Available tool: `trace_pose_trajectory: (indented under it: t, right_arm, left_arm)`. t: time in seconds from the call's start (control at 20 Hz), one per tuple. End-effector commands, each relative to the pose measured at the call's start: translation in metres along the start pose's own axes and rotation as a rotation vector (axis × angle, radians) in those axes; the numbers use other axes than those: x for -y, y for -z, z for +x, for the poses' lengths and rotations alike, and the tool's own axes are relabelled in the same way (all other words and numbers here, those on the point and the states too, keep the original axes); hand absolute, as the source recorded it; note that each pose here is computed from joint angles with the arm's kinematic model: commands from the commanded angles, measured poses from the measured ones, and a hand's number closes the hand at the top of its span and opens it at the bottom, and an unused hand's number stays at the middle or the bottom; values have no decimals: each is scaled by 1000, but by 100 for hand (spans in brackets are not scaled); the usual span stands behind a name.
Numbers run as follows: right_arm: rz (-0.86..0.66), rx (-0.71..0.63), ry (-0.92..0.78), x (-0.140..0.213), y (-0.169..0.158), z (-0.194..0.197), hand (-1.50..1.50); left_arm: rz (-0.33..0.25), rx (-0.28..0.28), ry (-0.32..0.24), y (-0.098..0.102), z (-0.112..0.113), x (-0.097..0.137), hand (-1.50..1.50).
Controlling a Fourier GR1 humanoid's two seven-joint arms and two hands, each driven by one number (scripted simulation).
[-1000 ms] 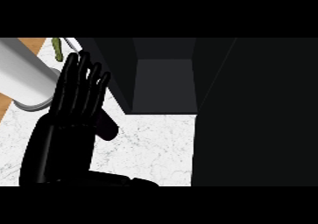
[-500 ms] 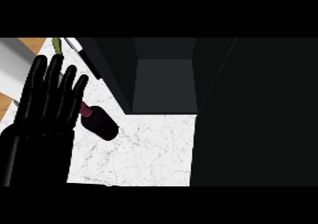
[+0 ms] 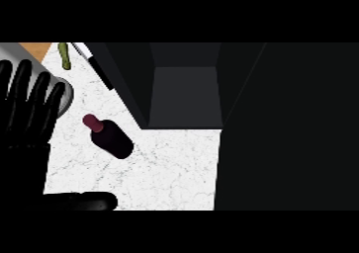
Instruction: Pick up the wine, place it into the cabinet and close the cabinet
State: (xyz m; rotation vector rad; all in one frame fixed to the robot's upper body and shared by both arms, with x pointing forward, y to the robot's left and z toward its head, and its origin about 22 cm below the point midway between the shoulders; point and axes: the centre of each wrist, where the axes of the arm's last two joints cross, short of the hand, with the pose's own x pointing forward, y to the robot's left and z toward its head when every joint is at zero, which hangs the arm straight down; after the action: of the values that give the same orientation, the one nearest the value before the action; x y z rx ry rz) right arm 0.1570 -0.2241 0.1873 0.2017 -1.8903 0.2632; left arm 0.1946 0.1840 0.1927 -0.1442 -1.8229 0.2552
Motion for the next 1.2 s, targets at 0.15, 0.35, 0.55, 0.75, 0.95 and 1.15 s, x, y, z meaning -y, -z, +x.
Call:
trace_pose_trajectory:
  t: [0.15, 0.35, 0.55, 0.75, 0.95, 1.15]
  right_arm:
    - [14, 50, 13, -12, -21, 30, -150]
    - [14, 60, 8, 0, -28, 29, -150]
    - [26, 43, 11, 1, -4, 28, -150]
    - [21, 52, 18, -1, -18, 32, -150]
    - [32, 52, 21, -8, -24, 32, -150]
    - [31, 49, 15, -6, -39, 35, -150]
  left_arm:
    - [57, -16, 20, 0, -11, -37, -150]
    - [76, -67, 32, 20, -27, -33, -150]
    - [66, -98, 10, 14, -23, -74, -150]
    - [68, -127, 1, 13, -40, -71, -150]
    - [73, -185, -18, 16, -75, -90, -150]
    - [77, -206, -3, 27, -79, -107, -150]
